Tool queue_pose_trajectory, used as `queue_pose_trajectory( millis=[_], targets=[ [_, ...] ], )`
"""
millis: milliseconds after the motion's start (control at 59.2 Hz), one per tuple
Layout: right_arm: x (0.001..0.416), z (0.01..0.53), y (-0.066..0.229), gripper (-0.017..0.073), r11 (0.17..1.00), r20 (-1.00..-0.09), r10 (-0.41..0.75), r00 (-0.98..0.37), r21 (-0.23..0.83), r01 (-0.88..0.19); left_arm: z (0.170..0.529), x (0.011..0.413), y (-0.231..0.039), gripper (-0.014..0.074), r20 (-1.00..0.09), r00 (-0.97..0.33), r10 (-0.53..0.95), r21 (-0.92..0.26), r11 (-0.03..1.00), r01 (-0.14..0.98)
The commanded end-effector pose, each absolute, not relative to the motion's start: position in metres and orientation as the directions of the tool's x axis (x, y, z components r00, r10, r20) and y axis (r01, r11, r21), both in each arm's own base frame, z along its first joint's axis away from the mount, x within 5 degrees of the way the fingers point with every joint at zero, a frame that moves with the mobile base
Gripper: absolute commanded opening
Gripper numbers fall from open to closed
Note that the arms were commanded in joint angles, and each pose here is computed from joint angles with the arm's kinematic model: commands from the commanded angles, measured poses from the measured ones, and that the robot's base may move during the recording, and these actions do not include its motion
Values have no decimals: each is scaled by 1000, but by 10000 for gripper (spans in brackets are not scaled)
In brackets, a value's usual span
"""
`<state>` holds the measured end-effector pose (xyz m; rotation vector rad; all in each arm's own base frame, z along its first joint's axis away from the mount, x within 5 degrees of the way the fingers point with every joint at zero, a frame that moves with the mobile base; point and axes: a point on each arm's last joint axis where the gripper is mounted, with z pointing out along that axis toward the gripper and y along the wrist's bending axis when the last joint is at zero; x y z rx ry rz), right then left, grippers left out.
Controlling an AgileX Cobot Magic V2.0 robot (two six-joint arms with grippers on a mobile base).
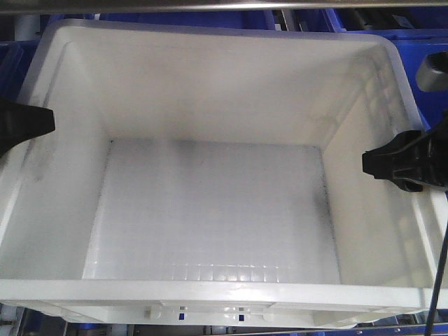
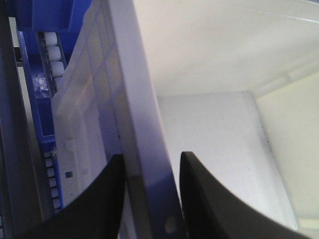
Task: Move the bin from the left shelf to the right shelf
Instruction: 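Lower the held tote onto the roller shelf with both grippers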
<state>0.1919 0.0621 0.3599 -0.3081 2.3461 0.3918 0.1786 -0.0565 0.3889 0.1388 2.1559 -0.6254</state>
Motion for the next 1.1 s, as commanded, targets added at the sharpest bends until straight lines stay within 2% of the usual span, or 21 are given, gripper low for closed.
queue_pose_trajectory(
  millis=[0,1081],
  targets=[
    [194,386,70,-4,891,-788,35,-615,303,-338,415,171,-67,-6,-798,-558,-227,-493,779,387],
    [194,386,70,-4,891,-788,35,-615,303,-338,415,171,-67,-6,-798,-558,-227,-493,779,387]
  ],
)
